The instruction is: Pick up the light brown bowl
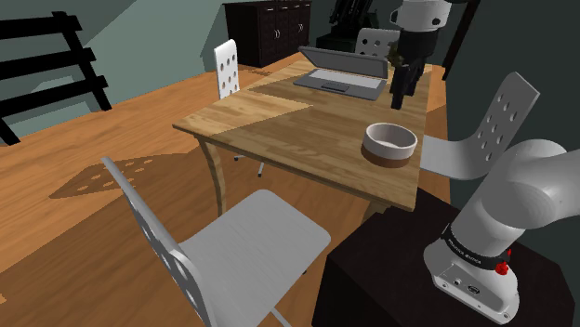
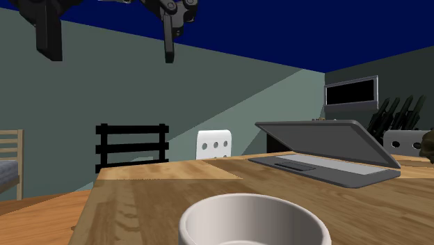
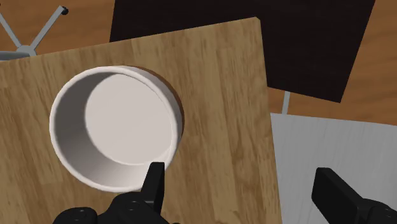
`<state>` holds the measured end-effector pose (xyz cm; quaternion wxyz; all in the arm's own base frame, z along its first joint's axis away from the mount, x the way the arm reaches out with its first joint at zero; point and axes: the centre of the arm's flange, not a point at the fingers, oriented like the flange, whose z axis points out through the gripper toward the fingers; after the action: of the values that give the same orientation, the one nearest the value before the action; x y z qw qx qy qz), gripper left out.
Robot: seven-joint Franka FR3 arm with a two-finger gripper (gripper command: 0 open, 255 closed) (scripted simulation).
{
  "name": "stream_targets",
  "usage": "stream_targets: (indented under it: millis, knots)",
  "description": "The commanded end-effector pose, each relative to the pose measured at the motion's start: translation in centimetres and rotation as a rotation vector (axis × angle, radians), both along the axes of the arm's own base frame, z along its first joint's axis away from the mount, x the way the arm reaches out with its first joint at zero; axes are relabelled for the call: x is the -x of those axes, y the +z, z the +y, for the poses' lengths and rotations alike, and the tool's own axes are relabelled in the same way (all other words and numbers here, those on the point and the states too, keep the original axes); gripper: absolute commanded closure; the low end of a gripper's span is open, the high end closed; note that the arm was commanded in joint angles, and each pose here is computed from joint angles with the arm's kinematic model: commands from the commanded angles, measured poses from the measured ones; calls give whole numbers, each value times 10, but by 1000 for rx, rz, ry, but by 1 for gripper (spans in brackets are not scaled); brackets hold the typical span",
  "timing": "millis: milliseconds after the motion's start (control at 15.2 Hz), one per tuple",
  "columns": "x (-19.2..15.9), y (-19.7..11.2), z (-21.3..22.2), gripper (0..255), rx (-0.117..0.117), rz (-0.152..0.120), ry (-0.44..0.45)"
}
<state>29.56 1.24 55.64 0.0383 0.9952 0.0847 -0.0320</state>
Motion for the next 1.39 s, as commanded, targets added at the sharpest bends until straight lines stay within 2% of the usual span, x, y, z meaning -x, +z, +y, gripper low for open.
stream_targets:
  millis: [0,858,1320]
  knots:
    - [0,0,0,0,0,0,0]
    - [-44,-156,-66,0,-67,1,53]
    - [-45,-193,-68,0,-69,1,55]
